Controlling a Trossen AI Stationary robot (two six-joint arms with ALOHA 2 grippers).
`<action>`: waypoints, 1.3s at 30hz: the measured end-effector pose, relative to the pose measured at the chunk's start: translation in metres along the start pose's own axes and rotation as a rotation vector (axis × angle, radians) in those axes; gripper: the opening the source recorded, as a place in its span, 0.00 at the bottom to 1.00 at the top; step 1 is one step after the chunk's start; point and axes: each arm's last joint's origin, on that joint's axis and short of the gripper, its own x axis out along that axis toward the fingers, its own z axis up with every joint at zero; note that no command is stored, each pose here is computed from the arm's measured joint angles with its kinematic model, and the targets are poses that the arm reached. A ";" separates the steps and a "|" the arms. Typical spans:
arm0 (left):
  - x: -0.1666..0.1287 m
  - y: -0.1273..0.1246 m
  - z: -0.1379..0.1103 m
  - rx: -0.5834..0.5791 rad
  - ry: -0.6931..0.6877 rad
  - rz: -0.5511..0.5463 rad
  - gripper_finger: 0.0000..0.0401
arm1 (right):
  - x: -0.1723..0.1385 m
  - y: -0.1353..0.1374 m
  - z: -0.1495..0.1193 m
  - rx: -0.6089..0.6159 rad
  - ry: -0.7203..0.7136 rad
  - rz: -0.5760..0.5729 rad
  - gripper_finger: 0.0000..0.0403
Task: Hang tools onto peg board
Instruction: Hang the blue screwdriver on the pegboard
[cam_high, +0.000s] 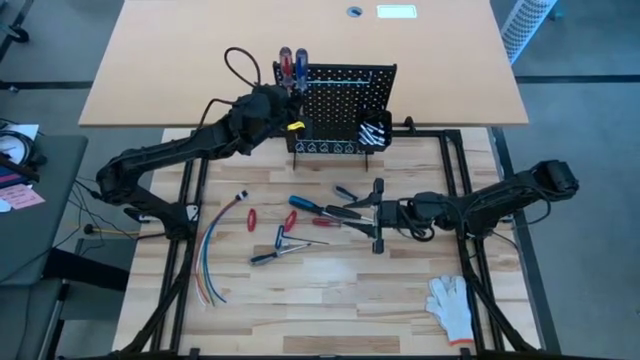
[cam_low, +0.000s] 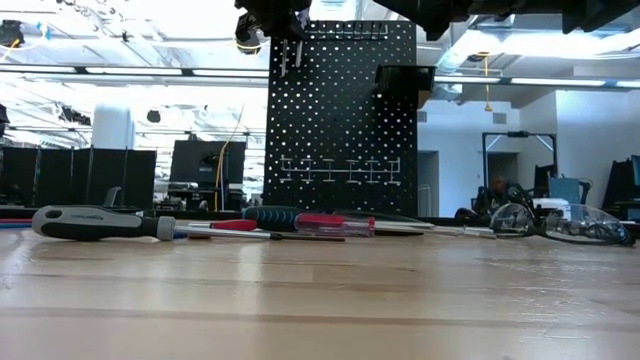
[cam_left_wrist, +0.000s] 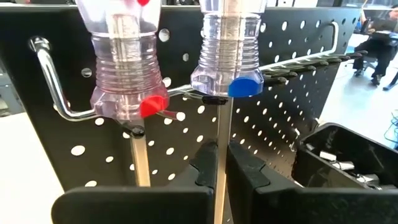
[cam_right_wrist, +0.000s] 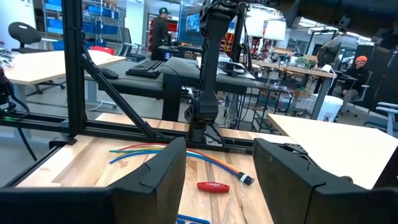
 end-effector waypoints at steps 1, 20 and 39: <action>0.000 0.001 0.000 -0.006 0.000 0.001 0.02 | 0.000 0.000 0.000 0.000 0.000 0.000 0.48; 0.017 0.013 -0.005 -0.067 0.020 -0.007 0.02 | 0.000 0.000 0.000 0.000 0.000 0.000 0.48; 0.012 0.008 -0.014 0.029 0.099 -0.019 0.35 | 0.000 0.001 -0.001 -0.002 0.007 0.005 0.48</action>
